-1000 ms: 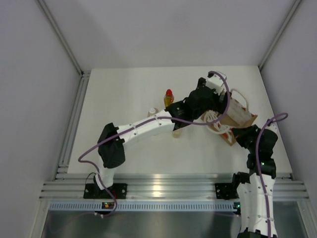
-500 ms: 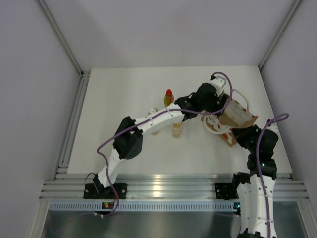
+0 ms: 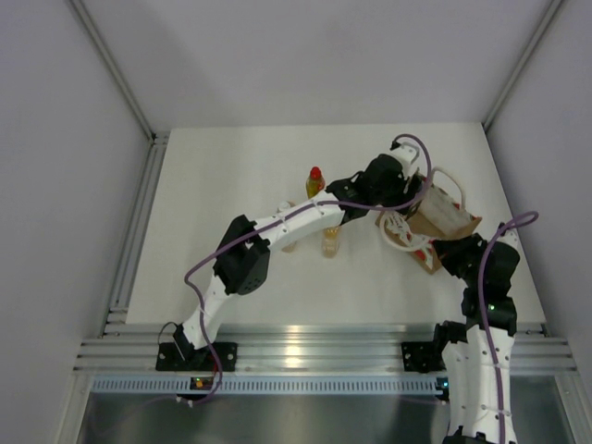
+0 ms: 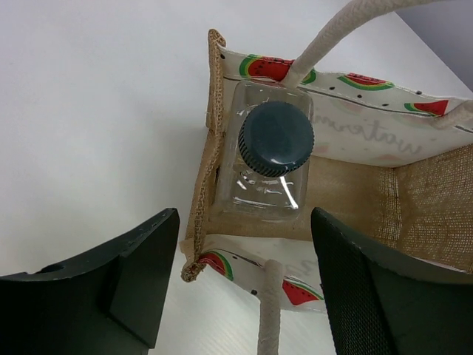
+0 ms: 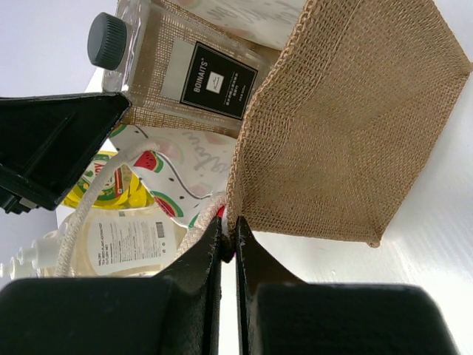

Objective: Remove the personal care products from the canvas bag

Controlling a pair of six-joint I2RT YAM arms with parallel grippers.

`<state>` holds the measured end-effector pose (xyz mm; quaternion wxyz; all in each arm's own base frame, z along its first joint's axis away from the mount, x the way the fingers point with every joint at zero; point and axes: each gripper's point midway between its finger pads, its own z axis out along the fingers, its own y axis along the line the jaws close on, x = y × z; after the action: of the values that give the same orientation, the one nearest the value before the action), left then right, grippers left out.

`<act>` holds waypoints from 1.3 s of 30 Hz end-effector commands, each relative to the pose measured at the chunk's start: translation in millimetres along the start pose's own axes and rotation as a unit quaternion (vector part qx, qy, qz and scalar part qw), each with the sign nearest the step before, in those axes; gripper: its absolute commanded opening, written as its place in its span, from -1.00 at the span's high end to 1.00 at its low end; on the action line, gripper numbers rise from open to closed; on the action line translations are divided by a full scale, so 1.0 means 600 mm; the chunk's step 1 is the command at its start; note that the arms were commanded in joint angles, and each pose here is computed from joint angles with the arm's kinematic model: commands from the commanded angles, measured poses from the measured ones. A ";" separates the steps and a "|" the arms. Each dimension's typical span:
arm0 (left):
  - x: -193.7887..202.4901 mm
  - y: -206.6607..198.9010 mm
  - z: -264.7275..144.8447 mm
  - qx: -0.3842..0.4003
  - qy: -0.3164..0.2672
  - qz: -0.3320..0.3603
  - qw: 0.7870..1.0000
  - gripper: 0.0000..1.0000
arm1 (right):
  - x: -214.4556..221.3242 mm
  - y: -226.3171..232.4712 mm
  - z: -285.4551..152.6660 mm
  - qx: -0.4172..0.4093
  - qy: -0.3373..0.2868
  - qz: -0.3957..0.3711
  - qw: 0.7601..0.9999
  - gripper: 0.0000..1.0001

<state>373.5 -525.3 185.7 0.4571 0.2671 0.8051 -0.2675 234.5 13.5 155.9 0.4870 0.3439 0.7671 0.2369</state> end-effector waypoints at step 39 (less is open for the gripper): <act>-0.146 -0.105 -0.097 0.012 -0.116 0.038 0.992 -0.57 | -0.050 0.054 -0.017 -0.045 -0.042 -0.024 0.998 1.00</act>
<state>342.4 -549.1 230.2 0.5125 0.2873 0.7700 -0.2486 234.7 13.3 156.7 0.4866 0.3441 0.7673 0.2366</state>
